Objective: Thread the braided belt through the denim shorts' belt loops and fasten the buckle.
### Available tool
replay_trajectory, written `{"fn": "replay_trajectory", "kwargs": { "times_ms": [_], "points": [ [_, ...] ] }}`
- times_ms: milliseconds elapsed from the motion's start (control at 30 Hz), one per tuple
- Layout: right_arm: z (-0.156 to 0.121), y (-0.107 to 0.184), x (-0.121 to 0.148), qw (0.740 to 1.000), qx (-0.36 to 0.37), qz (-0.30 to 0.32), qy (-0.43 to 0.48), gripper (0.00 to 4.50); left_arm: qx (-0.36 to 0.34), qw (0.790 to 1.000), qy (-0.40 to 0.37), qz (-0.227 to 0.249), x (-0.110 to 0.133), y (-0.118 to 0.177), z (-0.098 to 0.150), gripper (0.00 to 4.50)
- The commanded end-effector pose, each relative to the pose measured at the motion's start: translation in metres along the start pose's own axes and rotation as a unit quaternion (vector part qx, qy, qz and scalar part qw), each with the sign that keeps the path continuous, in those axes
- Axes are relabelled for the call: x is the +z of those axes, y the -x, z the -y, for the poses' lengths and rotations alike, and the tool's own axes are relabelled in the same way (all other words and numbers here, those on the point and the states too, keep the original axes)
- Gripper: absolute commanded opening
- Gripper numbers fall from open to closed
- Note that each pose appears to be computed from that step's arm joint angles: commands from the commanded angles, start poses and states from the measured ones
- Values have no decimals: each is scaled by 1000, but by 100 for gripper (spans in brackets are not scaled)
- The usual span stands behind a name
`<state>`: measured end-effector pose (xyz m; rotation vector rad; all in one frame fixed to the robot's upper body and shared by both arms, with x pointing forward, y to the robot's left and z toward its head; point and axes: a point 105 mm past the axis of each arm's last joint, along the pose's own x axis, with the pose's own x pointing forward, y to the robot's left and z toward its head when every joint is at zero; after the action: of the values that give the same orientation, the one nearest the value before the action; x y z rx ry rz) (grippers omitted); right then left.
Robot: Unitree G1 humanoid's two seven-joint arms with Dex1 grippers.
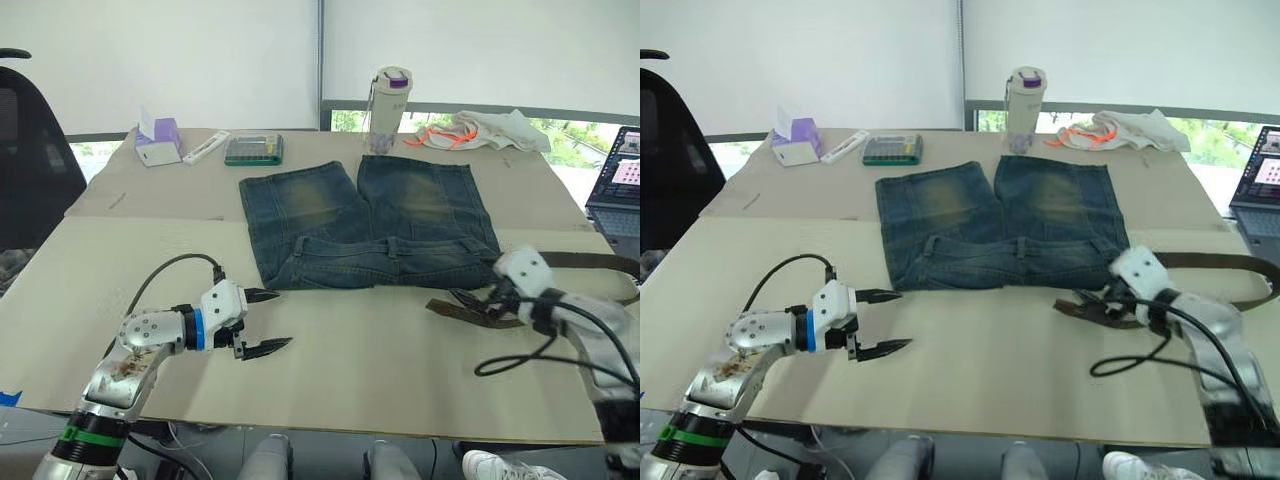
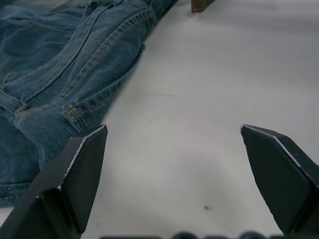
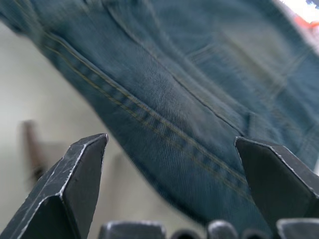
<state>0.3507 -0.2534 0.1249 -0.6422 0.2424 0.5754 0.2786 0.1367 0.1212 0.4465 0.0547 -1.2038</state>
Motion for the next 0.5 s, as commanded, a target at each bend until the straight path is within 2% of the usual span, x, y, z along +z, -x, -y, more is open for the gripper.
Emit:
{"fn": "replay_trajectory", "kwargs": {
  "times_ms": [33, 233, 367, 500],
  "points": [
    [1, -9, -2, 997, 44, -44, 43, 449, -28, 999, -31, 10, 14, 1, -1, 450],
    [0, -31, 7, 993, 75, -75, 46, 449, -51, 997, -51, 10, 22, 3, 1, 450],
    [3, -35, 11, 993, 74, -74, 54, 333, -49, 997, -55, 16, 28, 1, 1, 450],
    [1, -33, 13, 992, 83, -68, 66, 194, -43, 998, -53, 18, 30, 0, 3, 450]
  ]
}}
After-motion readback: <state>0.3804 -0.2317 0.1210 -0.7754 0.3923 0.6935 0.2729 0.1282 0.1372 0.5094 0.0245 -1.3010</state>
